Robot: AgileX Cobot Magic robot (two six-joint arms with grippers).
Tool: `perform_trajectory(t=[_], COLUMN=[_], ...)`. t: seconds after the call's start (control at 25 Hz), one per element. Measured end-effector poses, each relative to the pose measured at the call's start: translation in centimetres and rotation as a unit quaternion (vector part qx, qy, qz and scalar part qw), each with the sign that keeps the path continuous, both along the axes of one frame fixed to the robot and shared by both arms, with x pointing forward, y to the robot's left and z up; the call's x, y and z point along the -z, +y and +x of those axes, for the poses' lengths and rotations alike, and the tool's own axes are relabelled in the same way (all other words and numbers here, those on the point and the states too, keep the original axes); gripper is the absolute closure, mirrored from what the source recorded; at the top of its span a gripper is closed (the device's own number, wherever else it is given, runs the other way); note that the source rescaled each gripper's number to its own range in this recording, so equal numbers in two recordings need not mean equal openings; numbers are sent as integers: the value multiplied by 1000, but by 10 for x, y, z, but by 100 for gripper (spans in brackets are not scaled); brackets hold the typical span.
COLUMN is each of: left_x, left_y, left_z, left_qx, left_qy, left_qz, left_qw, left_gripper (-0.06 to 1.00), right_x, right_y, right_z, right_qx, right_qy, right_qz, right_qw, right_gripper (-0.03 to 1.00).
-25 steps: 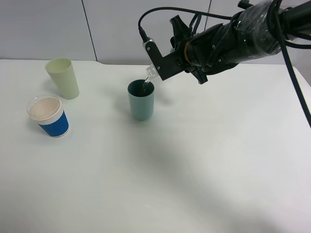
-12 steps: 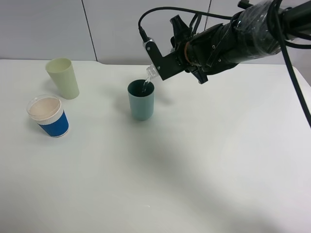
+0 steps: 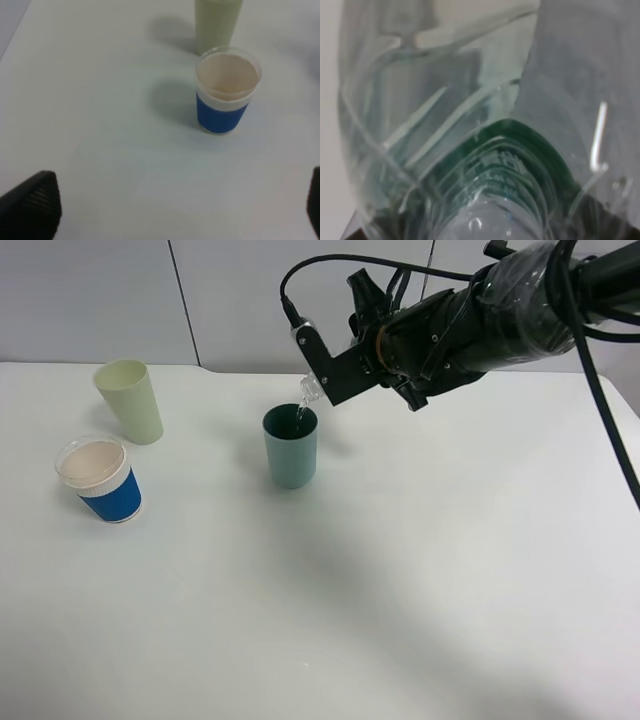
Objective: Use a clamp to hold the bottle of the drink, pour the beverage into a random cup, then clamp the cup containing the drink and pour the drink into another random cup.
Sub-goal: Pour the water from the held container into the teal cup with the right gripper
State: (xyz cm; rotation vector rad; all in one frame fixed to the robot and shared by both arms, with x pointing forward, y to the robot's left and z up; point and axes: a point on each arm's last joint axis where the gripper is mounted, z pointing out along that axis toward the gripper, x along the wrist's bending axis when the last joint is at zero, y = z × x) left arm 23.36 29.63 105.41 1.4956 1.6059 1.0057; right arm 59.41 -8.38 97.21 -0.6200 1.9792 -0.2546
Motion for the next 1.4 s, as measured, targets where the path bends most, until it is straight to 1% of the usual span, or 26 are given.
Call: perform_trajectory(t=[0.44, 0.8, 1.08, 1.4], left_x=[0, 0, 0, 0], left_y=[0, 0, 0, 0], left_z=[0, 0, 0, 0], left_qx=[0, 0, 0, 0], left_qy=[0, 0, 0, 0], left_qz=[0, 0, 0, 0], left_qw=[1000, 1000, 1000, 1000], left_gripper=[-6, -6, -6, -6], right_x=[-1, -2, -2, -2], right_y=[3, 3, 3, 3], right_z=[-3, -3, -3, -3], right_qx=[-1, 4, -5, -5], right_qy=[-9, -13, -17, -17], right_qz=[-17, -21, -45, -46], right_qw=[1000, 1000, 999, 999], right_gripper=[96, 96, 96, 96])
